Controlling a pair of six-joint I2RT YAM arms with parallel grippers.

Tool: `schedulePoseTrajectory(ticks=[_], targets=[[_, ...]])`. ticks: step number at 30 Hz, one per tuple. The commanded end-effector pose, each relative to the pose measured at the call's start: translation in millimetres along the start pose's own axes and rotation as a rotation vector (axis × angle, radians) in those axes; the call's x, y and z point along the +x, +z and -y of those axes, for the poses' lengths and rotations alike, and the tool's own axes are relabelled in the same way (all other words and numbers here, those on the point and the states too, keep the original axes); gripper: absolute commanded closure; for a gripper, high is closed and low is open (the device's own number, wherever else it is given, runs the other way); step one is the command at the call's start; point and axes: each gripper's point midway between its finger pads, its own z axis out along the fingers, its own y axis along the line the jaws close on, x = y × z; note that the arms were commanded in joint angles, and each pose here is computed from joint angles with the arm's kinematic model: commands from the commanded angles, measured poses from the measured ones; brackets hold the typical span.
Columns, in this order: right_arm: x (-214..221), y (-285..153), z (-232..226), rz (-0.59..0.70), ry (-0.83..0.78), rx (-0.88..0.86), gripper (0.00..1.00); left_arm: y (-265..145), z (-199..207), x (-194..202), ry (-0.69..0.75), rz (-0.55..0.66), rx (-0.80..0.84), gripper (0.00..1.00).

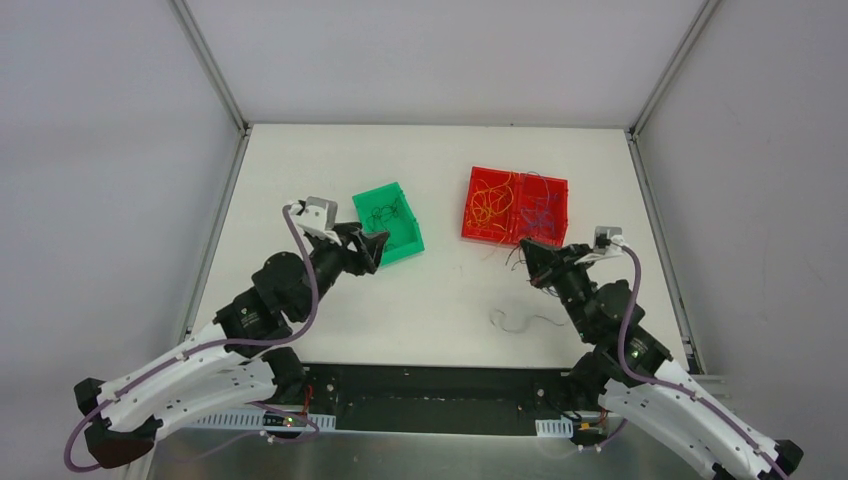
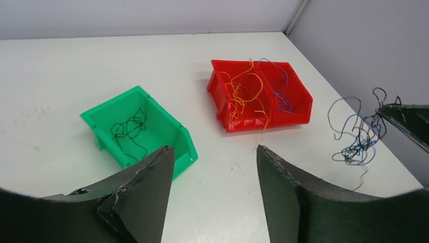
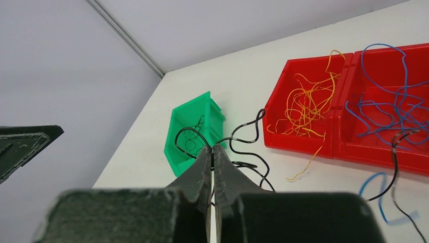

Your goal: Untangle the cables

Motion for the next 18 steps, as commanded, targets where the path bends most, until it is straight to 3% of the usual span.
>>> schedulePoseTrajectory(ticks=[1,6,10,18], targets=[[-10,-3,-21,-0.023,-0.018,-0.084,1.0,10,44,15,0.059,-0.066,0.21,0.35],[-20,-10,-42,-0.095,-0.028,-0.138,1.0,24,74,39,0.128,-0.122,0.345,0.2],[-47,-14,-65,-0.149,-0.046,-0.159,1.0,20,82,40,0.146,-0.042,0.425,0.14],[-36,-3,-126,-0.398,-0.045,-0.329,1.0,2,101,29,0.161,0.154,0.598,0.11]])
